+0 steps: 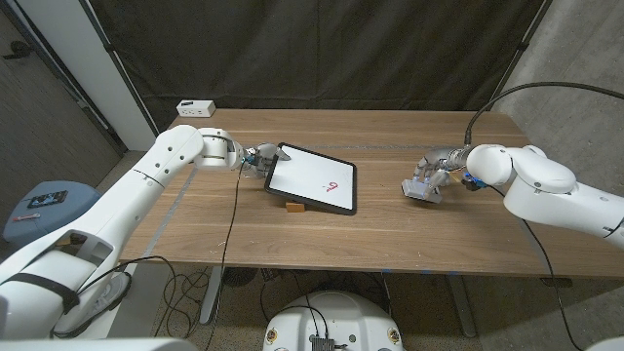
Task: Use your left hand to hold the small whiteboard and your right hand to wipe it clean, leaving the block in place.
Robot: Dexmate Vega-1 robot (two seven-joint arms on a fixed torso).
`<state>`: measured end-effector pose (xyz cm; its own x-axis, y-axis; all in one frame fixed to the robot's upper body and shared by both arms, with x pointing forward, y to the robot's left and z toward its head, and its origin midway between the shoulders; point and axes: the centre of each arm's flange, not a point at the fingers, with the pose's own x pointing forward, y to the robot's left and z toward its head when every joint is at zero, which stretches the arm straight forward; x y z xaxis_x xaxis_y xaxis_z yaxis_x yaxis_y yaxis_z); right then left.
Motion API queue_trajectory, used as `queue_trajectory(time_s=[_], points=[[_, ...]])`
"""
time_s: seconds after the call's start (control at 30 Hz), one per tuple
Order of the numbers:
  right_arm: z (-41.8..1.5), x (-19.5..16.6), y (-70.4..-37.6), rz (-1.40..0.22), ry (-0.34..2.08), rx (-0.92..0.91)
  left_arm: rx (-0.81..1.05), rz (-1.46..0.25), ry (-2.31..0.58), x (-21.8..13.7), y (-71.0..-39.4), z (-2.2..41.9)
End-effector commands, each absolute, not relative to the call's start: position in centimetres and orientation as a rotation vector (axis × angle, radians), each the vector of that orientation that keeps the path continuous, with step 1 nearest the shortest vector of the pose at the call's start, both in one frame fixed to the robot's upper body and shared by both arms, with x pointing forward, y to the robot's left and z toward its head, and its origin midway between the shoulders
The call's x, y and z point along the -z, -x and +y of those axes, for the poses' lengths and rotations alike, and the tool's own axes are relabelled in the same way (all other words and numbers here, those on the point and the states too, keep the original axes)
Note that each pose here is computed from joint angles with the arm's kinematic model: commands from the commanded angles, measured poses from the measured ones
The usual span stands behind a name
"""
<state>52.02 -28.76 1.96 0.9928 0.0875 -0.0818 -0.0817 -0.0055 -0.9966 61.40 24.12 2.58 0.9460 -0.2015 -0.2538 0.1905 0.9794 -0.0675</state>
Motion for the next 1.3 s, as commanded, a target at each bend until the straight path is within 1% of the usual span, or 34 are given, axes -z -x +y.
queue_trajectory(time_s=[0.03,0.57,1.3], points=[[-28.2,-2.9,-51.9,0.023,1.517,-0.096,0.195,0.252,0.048,-2.8,-61.1,24.0],[-27.9,-3.7,-51.3,0.050,1.435,-0.059,0.199,0.240,0.064,-2.7,-60.4,23.5],[-27.3,-3.8,-51.0,0.122,1.283,-0.022,0.179,0.224,0.122,-1.2,-59.6,23.6]])
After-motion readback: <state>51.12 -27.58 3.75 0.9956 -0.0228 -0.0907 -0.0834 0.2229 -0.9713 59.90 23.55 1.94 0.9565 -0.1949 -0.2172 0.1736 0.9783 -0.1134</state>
